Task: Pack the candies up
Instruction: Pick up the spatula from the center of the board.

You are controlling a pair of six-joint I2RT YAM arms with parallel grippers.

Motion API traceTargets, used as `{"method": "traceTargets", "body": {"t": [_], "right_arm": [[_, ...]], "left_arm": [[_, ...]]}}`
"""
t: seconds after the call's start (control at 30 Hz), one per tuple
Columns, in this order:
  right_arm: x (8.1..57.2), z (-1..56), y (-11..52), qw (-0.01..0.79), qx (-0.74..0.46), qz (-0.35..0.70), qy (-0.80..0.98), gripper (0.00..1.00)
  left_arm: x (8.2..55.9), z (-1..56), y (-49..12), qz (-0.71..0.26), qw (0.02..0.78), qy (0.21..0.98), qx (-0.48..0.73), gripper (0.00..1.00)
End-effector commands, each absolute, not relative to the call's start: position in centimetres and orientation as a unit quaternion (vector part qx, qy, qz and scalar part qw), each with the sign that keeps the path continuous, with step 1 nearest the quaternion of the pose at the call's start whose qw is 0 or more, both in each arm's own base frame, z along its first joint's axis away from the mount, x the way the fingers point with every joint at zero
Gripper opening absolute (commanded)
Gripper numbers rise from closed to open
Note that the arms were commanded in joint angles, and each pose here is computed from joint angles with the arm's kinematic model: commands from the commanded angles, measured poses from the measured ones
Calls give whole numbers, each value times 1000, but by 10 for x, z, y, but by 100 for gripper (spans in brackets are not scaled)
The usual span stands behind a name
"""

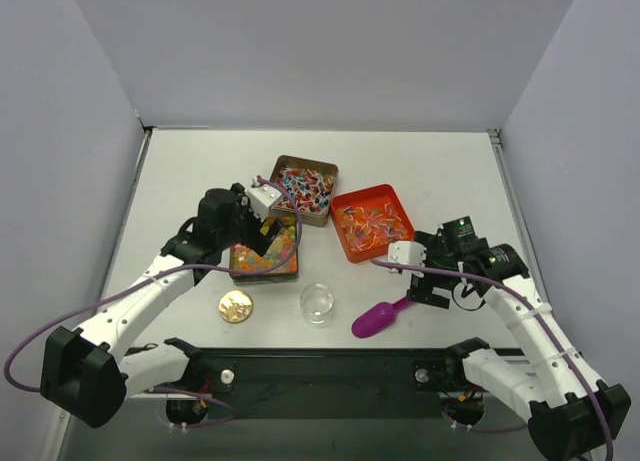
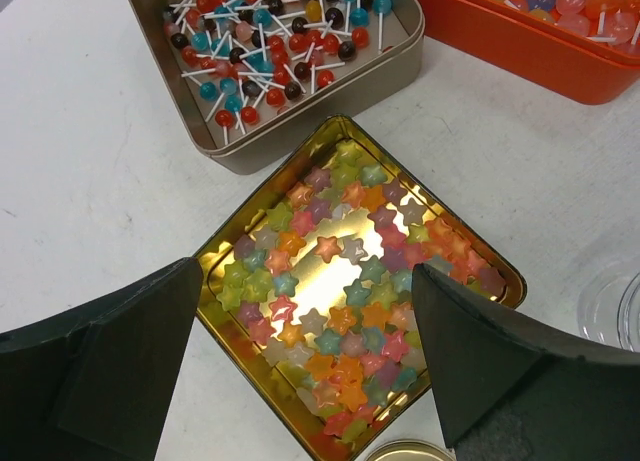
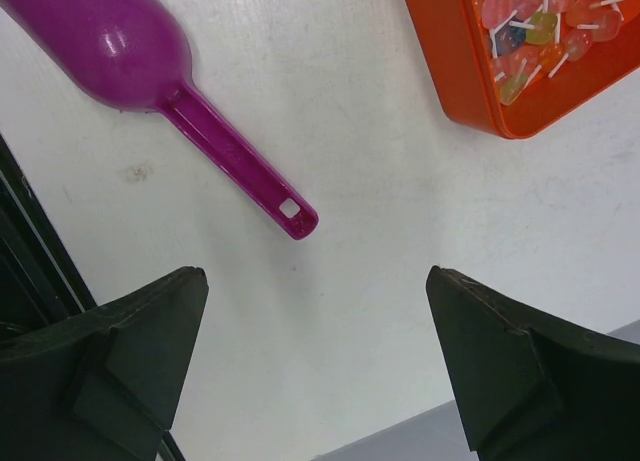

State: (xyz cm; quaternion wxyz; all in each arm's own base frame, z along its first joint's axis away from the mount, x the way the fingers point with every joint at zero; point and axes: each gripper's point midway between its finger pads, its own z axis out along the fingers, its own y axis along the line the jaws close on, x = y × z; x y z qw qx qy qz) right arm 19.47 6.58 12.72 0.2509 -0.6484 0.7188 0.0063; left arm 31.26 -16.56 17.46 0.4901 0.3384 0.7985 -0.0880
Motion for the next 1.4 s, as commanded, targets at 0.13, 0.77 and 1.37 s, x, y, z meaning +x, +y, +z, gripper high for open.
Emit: {"method": "traceTargets", "body": {"t": [0.13, 0.77, 1.37], "right_arm": [[177, 120, 70, 219, -713, 34, 666, 100], [180, 47, 83, 121, -757, 121, 631, 87], [175, 5, 70, 83, -762, 111, 633, 53]], "left_arm": [[324, 203, -183, -105, 529, 776, 327, 97], [302, 203, -163, -59, 510, 776, 367, 97], [311, 208, -171, -67, 519, 771, 365, 95]]}}
